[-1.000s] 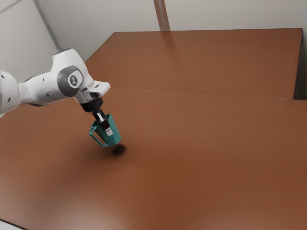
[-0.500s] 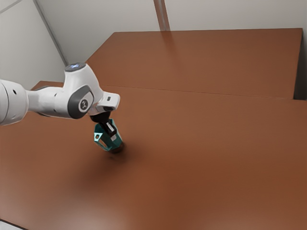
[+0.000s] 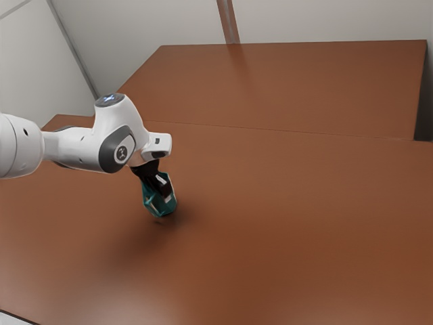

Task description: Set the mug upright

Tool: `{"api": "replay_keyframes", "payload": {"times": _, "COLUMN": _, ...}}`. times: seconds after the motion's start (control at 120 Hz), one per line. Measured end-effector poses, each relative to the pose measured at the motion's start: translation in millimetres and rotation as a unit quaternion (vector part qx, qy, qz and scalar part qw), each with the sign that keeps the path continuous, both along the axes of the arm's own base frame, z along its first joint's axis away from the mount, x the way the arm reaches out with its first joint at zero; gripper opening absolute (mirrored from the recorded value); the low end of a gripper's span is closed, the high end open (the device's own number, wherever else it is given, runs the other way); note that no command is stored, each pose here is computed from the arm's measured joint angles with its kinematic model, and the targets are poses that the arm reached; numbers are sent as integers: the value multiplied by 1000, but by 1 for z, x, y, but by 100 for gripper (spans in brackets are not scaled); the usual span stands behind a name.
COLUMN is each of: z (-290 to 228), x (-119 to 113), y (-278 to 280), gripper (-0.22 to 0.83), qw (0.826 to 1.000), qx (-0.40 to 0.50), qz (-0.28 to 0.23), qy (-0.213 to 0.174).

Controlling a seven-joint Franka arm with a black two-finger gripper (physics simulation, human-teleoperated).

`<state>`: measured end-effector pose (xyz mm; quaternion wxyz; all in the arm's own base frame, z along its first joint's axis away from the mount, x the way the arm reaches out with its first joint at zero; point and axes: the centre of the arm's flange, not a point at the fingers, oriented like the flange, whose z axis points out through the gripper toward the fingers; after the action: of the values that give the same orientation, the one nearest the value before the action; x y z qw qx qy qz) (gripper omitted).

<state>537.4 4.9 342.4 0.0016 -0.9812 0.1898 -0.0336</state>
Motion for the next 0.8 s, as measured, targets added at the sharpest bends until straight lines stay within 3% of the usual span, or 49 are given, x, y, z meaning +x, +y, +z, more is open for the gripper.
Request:
{"api": "replay_keyframes", "payload": {"times": 0.192, "z": 18, "x": -4, "y": -9, "gripper": 45, "qw": 1000, "qx": 6, "qz": 10, "qy": -15}}
{"api": "replay_keyframes", "payload": {"times": 0.458, "z": 94, "x": -9, "y": -26, "gripper": 57, "qw": 998, "qx": 25, "qz": 16, "qy": -52}}
{"api": "replay_keyframes", "payload": {"times": 0.533, "z": 122, "x": 1, "y": -27, "gripper": 58, "qw": 998, "qx": 21, "qz": 22, "qy": -56}}
{"api": "replay_keyframes", "payload": {"times": 0.658, "z": 197, "x": 40, "y": -45, "gripper": 60, "qw": 998, "qx": 0, "qz": 12, "qy": -69}}
{"api": "replay_keyframes", "payload": {"times": 0.8, "z": 256, "x": 45, "y": -57, "gripper": 61, "qw": 998, "qx": -4, "qz": 13, "qy": -59}}
